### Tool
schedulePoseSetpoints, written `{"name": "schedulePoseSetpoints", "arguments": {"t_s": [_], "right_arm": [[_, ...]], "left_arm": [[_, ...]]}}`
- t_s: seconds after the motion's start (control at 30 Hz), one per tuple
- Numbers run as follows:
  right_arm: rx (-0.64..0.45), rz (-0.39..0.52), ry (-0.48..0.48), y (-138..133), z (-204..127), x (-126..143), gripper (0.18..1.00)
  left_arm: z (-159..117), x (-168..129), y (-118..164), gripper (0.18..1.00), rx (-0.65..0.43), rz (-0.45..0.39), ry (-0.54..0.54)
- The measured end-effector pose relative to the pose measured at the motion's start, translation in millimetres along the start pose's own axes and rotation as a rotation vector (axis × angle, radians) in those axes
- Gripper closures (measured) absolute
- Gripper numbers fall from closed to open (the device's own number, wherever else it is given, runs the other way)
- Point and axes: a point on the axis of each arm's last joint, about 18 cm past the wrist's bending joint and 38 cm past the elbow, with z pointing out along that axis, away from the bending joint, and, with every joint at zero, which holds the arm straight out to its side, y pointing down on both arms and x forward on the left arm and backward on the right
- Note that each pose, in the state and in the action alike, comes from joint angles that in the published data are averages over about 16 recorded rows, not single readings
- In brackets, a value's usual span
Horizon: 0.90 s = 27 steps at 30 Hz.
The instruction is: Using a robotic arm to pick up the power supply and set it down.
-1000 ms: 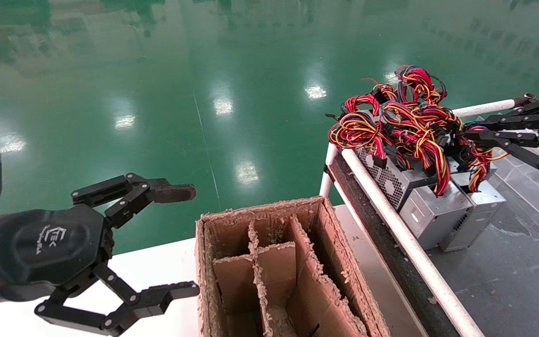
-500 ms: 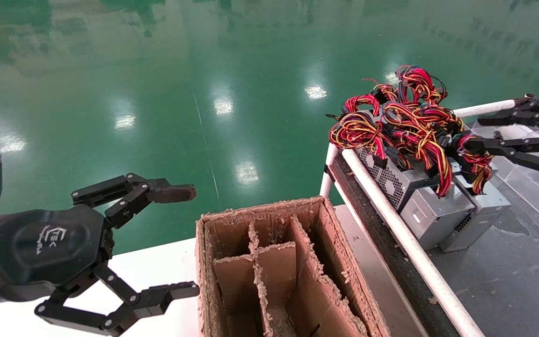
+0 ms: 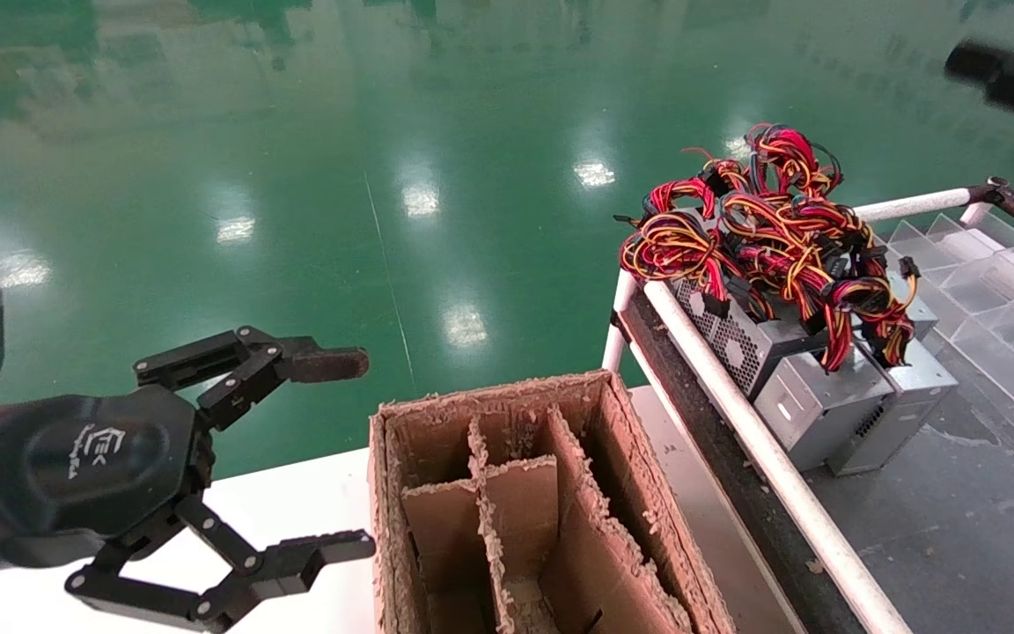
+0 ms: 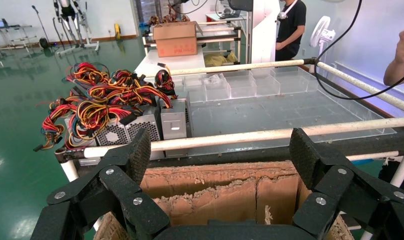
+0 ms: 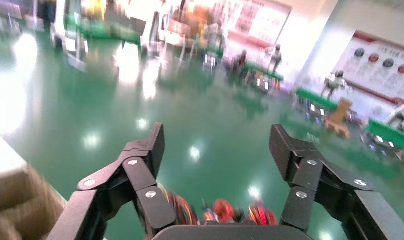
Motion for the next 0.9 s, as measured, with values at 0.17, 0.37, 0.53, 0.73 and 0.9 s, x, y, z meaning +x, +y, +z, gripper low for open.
{"name": "schedulePoseSetpoints", "arguments": {"t_s": [0.17, 0.37, 0.53, 0.73, 0.9], "right_arm": [[0.043, 0.03, -0.026, 0.0, 6.5, -9.3, 0.417], [0.044, 0.046, -0.082, 4.3, 16.5, -25.6, 0.31], [0.045, 0.062, -0.131, 7.5, 24.2, -41.0, 0.248], [0.048, 0.084, -0.191, 10.7, 32.5, -61.2, 0.202], [0.05, 0.103, -0.241, 12.8, 38.4, -79.3, 0.184]], "left_arm": [[0.0, 0.0, 0.0, 0.184, 0.0, 0.0, 0.0], [0.0, 0.0, 0.0, 0.184, 0.0, 0.0, 0.0], [0.0, 0.0, 0.0, 0.184, 0.0, 0.0, 0.0], [0.0, 0.0, 0.0, 0.184, 0.0, 0.0, 0.0], [0.0, 0.0, 0.0, 0.184, 0.0, 0.0, 0.0]]}}
